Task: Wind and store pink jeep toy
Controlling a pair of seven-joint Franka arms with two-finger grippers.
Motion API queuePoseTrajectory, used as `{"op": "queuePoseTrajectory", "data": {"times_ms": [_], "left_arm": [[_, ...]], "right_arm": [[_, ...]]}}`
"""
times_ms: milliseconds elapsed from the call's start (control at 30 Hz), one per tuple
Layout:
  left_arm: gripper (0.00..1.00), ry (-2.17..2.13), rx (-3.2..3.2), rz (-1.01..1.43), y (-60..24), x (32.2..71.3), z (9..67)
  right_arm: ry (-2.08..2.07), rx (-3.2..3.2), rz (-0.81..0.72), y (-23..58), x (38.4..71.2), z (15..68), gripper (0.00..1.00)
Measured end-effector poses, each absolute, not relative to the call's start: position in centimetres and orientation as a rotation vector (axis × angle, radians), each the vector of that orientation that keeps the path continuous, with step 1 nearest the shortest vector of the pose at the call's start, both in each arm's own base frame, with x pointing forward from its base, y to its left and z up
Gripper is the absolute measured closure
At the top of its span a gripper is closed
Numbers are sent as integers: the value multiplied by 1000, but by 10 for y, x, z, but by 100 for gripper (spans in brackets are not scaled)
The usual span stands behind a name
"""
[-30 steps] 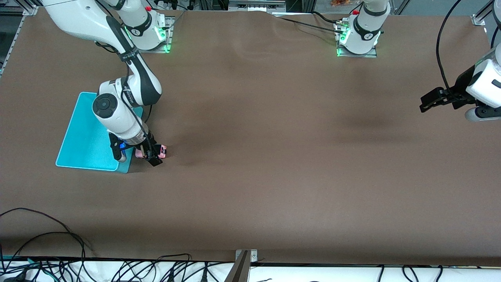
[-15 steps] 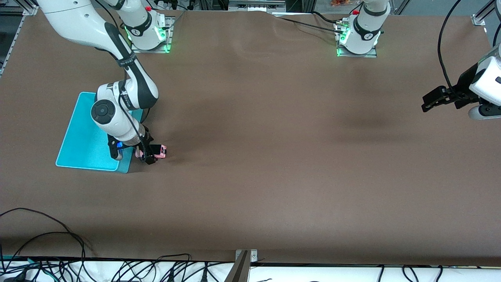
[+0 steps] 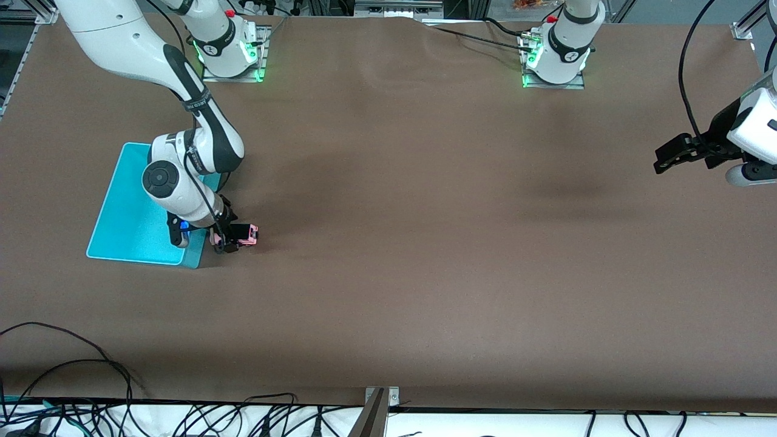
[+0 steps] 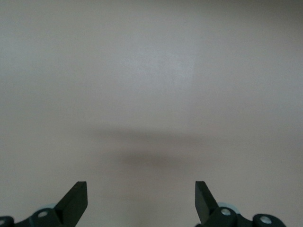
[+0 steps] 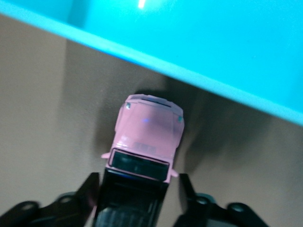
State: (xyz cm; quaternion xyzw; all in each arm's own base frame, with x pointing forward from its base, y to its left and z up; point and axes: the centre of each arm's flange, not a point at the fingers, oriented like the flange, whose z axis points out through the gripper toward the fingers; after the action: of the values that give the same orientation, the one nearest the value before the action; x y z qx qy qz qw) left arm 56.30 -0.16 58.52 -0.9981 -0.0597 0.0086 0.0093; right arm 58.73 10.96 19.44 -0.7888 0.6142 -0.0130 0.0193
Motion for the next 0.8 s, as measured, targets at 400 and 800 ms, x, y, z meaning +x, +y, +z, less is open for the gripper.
{"op": "queuePoseTrajectory", "data": {"times_ms": [400, 800], "left_arm": [[0, -171, -3117, 6, -9, 557, 595], [0, -169, -3119, -15, -9, 554, 603]], "right_arm": [[1922, -2373, -101, 112, 607, 218, 48], [1850, -2332, -217, 114, 623, 302, 48]]}}
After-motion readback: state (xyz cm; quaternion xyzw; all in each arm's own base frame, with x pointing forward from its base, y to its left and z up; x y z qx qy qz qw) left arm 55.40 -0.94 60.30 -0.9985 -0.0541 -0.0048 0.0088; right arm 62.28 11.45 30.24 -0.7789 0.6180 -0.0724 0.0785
